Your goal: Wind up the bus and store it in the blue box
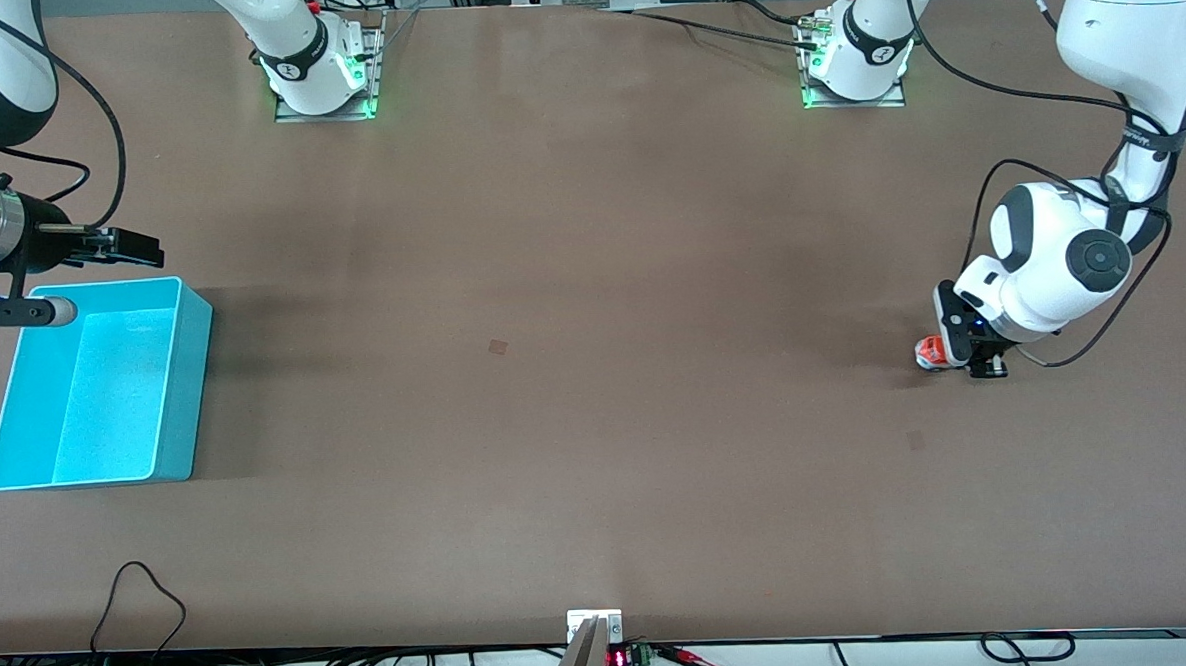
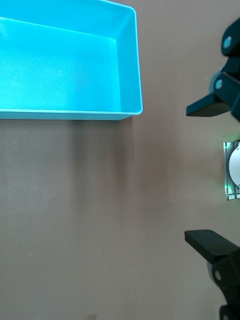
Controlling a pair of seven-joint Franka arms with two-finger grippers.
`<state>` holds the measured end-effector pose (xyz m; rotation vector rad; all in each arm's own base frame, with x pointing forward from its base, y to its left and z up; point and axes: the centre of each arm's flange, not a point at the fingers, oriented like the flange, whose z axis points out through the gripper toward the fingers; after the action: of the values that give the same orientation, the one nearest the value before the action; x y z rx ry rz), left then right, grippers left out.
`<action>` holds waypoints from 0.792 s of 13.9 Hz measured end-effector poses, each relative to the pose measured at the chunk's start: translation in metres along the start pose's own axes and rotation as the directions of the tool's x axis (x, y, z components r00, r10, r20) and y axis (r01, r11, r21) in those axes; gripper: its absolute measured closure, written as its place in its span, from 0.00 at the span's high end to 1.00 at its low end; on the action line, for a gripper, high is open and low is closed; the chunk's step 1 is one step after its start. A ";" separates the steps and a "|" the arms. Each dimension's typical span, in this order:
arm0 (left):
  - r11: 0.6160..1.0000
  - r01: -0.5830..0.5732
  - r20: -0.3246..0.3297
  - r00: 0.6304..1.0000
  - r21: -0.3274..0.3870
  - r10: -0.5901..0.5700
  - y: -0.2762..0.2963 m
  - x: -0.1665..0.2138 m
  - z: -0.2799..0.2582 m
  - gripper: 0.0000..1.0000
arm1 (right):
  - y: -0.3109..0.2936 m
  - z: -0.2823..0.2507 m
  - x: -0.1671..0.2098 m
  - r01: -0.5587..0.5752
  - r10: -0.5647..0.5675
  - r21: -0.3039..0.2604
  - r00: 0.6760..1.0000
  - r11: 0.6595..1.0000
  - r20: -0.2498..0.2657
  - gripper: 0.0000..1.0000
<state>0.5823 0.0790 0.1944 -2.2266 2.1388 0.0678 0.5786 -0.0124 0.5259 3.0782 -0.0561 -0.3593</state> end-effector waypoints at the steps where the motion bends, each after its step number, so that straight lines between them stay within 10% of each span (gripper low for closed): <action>1: 1.000 -0.001 0.003 1.000 0.000 0.001 0.000 -0.008 0.001 0.52 | 0.000 0.000 0.000 -0.001 0.001 0.000 1.000 1.000 0.000 1.00; 11: 1.000 -0.009 0.006 1.000 0.003 0.009 0.002 -0.074 0.005 0.52 | 0.004 0.000 0.000 -0.007 0.007 0.002 1.000 1.000 0.000 1.00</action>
<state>0.5777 0.1530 0.1946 -2.2126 2.1444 0.0709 0.5786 -0.0166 0.5263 3.0795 -0.0671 -0.3587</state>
